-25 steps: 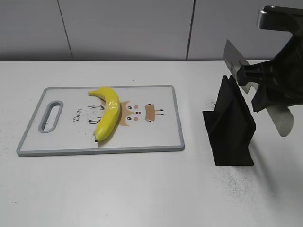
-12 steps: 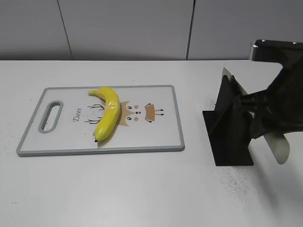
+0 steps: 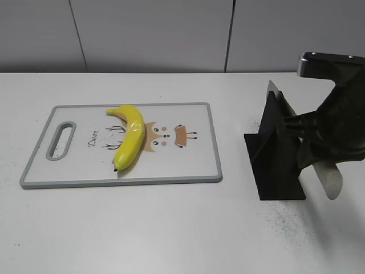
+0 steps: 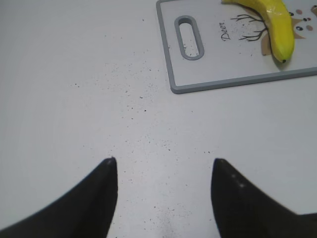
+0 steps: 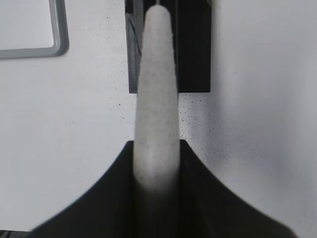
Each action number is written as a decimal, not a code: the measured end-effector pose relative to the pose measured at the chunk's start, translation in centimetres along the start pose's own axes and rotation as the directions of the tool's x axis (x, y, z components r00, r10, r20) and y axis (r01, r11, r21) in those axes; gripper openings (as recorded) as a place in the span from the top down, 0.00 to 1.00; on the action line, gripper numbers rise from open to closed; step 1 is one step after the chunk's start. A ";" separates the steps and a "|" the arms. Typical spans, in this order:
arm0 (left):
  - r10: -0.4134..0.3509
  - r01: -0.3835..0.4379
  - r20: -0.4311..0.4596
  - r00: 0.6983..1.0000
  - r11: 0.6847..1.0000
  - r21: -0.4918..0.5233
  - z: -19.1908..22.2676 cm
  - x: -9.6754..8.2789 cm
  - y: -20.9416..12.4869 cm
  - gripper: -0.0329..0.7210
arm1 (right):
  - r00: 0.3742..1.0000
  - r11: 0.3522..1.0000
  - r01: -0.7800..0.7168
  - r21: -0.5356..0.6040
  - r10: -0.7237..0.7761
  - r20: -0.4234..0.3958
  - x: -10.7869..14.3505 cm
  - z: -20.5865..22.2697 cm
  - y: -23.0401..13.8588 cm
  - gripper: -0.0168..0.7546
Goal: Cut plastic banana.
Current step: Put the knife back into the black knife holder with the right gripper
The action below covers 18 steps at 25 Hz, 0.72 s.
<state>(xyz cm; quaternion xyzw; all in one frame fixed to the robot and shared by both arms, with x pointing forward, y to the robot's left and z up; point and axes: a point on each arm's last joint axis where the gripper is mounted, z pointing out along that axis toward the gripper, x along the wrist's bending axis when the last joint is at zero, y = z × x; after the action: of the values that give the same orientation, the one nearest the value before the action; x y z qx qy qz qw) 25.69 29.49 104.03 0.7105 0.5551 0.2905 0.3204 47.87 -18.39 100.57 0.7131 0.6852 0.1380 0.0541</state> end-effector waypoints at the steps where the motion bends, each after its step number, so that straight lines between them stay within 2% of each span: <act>1: 0.000 0.000 0.000 1.000 1.000 0.000 0.0 0.0 0.0 0.21 | 1.000 1.000 -0.001 -0.004 0.001 -0.002 0.0 0.0 0.0 0.76; 3: 0.000 0.000 0.000 1.000 1.000 0.000 0.0 0.0 0.0 0.21 | 1.000 1.000 -0.001 -0.008 0.001 -0.005 0.0 0.0 0.1 0.69; 8: 0.000 0.000 0.000 1.000 1.000 0.000 0.0 0.0 0.0 0.21 | 1.000 1.000 0.008 -0.025 -0.008 -0.014 0.1 0.0 0.2 0.28; 10: 0.000 0.000 0.000 1.000 1.000 0.000 0.0 0.0 0.0 0.21 | 1.000 0.999 0.010 -0.031 -0.011 -0.017 0.1 0.0 0.3 0.17; 14: 0.000 0.000 0.000 1.000 1.000 0.000 0.0 0.0 0.0 0.21 | 0.999 0.998 0.048 -0.044 -0.049 -0.024 0.1 -0.7 0.1 0.13; 18: 0.000 0.000 0.000 1.000 1.000 0.000 0.0 0.0 0.0 0.21 | 0.987 0.986 0.153 -0.071 -0.156 -0.034 -0.5 -3.8 -1.0 0.13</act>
<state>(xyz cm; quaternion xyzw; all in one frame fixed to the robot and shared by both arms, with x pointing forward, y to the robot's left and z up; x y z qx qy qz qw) 25.69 29.49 104.03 0.7105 0.5551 0.2905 0.3204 45.81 -19.30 103.90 0.6526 0.7343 0.1707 0.0756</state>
